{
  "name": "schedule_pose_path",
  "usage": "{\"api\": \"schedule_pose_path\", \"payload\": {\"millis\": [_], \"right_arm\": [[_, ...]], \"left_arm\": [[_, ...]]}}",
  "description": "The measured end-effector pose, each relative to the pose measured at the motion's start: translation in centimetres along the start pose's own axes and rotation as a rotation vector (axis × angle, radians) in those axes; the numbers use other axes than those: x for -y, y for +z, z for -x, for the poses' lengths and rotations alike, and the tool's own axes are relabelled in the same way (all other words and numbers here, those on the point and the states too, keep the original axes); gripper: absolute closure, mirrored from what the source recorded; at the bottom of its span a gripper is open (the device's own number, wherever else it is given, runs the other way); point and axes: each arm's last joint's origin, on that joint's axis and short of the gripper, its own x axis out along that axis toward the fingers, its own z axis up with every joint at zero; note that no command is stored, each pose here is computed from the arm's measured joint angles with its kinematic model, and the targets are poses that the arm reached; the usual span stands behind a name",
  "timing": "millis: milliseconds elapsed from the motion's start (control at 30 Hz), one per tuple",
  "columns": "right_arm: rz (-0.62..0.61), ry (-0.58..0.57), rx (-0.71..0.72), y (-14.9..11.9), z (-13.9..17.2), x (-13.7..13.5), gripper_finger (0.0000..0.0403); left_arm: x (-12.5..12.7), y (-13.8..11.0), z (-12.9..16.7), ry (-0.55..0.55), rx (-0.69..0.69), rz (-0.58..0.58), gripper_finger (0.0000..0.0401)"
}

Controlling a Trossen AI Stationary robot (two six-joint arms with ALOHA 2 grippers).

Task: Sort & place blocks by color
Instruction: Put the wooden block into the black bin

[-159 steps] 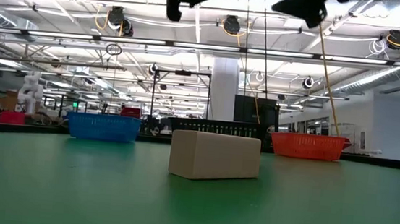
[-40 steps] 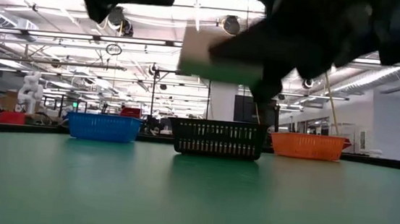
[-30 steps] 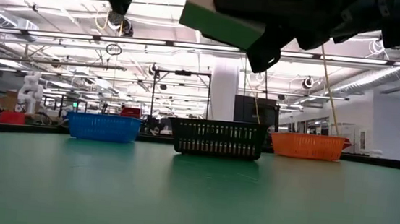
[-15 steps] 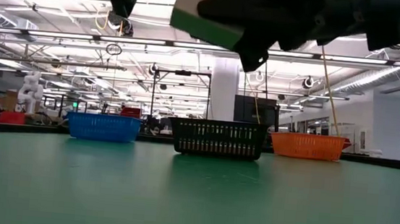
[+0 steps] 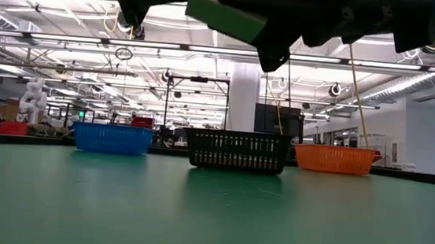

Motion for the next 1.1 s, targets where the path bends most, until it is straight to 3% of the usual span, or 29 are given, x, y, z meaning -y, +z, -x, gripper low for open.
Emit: {"api": "schedule_pose_path", "payload": {"millis": [333,1100], "right_arm": [[0.029,-0.043,0.004,2.1,1.5,0.1,0.0292],[0.043,-0.081,0.015,3.3,2.3,0.0,0.0292]], "left_arm": [[0.0,0.2,0.0,0.009,0.01,0.031,0.0246],[-0.1,-0.1,-0.1,0.008,-0.007,0.038,0.0247]]}}
